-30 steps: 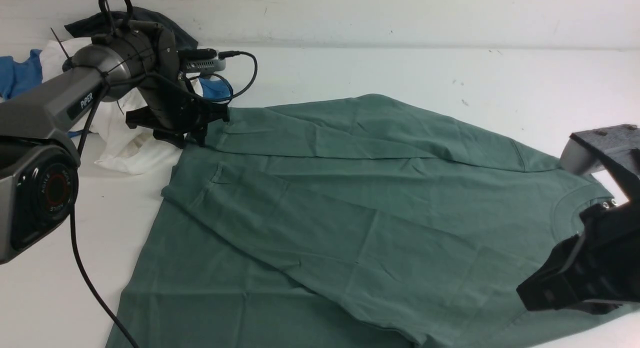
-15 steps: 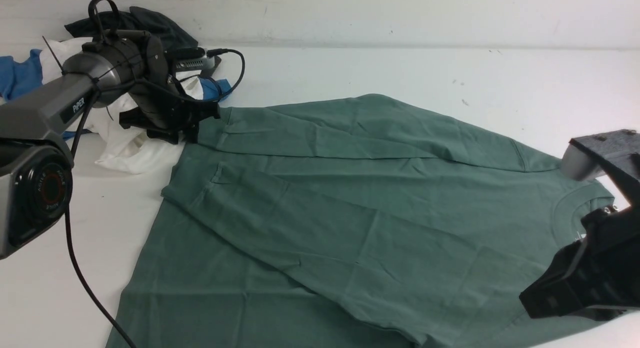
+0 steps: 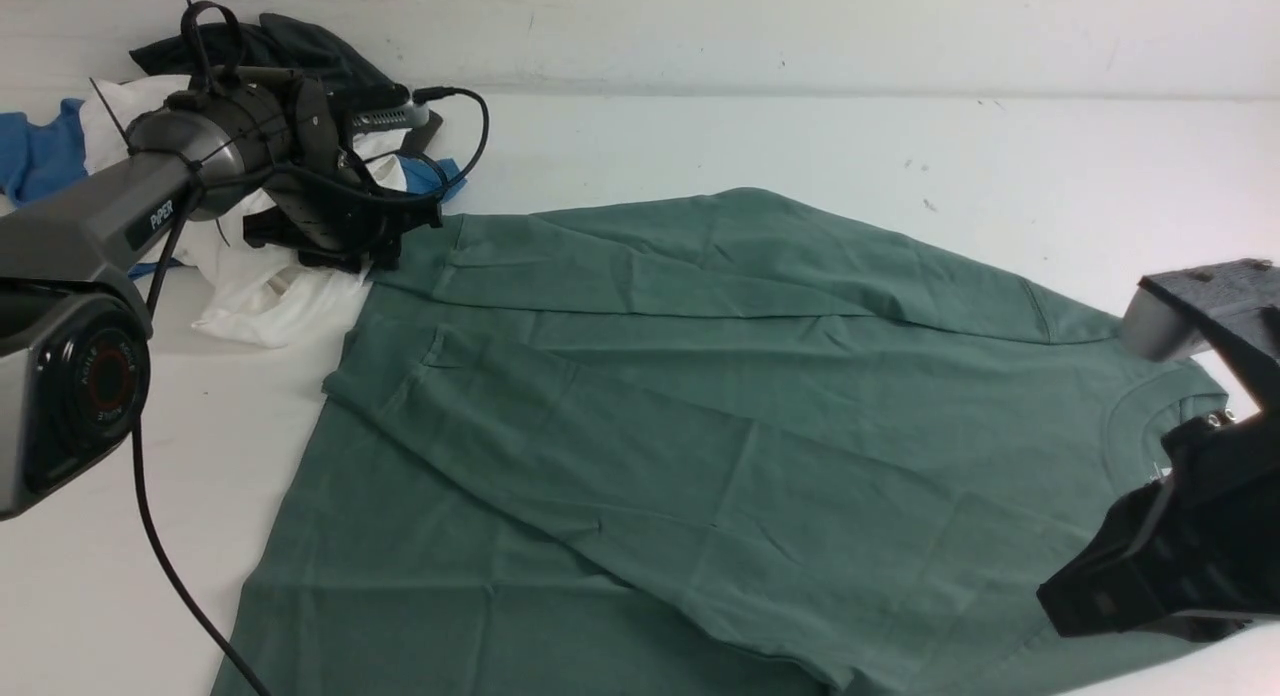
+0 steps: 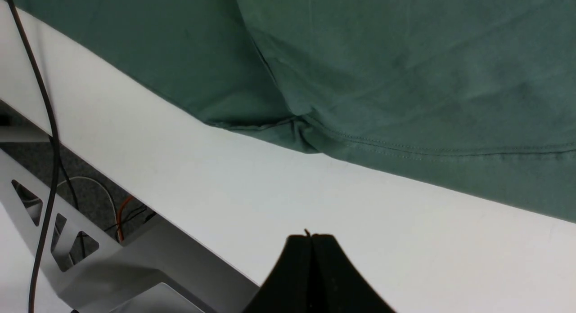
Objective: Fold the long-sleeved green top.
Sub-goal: Use the left arm to clamp the cuff farthest from it
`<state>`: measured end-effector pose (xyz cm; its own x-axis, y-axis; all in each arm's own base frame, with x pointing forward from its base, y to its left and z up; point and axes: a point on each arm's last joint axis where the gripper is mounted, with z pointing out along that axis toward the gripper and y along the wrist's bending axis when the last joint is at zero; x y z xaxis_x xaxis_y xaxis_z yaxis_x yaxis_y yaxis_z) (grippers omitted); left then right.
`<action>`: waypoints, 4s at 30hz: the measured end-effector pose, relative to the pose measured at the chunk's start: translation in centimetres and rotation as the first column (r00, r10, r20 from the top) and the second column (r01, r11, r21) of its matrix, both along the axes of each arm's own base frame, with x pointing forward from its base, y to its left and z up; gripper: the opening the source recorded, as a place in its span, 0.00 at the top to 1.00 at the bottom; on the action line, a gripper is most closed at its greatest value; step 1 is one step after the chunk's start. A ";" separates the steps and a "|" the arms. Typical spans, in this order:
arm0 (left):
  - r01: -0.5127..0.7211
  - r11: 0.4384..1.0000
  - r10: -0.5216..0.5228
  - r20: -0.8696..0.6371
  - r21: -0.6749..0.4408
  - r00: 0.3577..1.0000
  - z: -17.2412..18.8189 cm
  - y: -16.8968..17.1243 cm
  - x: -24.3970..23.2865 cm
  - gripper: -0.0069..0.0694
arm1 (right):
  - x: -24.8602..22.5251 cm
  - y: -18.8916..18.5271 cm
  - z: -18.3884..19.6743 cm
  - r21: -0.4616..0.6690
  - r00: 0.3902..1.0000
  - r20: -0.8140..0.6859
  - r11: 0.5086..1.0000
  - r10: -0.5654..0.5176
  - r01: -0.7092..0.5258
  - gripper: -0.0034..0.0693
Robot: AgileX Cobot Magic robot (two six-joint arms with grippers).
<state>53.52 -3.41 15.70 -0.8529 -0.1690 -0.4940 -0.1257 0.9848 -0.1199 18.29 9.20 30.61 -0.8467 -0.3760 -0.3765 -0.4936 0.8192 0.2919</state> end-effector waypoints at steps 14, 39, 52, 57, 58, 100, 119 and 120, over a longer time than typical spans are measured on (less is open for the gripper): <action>0.057 0.996 -0.058 -0.022 -0.066 0.998 -0.1 -0.8 -0.2 0.57 | 0.0 0.0 0.0 0.005 1.000 -0.010 1.000 -0.021 0.021 0.97; 0.160 0.986 -0.160 -0.013 -0.039 0.987 3.8 -1.0 -0.7 0.89 | 0.0 0.0 0.0 0.006 1.000 -0.010 1.000 -0.025 0.025 0.97; 0.245 0.969 -0.242 -0.078 0.040 0.967 9.3 -0.6 -2.3 0.90 | -0.1 0.0 0.0 0.010 0.997 -0.043 0.998 -0.058 0.059 0.97; 0.317 0.948 -0.315 -0.115 -0.003 0.942 9.1 -1.1 -2.8 0.90 | -0.1 0.0 0.0 0.009 0.997 -0.044 0.998 -0.058 0.058 0.97; 0.344 0.939 -0.344 -0.112 -0.019 0.932 9.1 -1.3 -2.9 0.90 | -0.1 0.0 0.0 0.011 0.997 -0.044 0.998 -0.058 0.059 0.97; 0.203 0.977 -0.188 -0.169 0.072 0.967 5.7 0.4 -1.9 0.37 | 0.1 0.3 0.2 0.059 0.996 -0.036 0.995 -0.076 0.078 0.97; 0.114 0.975 -0.071 -0.221 0.191 0.973 4.1 4.4 -1.6 0.90 | 0.0 0.5 0.3 0.082 0.996 -0.049 0.993 -0.078 0.081 0.97; 0.104 0.976 -0.061 -0.217 0.193 0.974 4.3 4.8 -1.6 0.90 | 0.0 0.5 0.3 0.081 0.996 -0.050 0.993 -0.077 0.081 0.97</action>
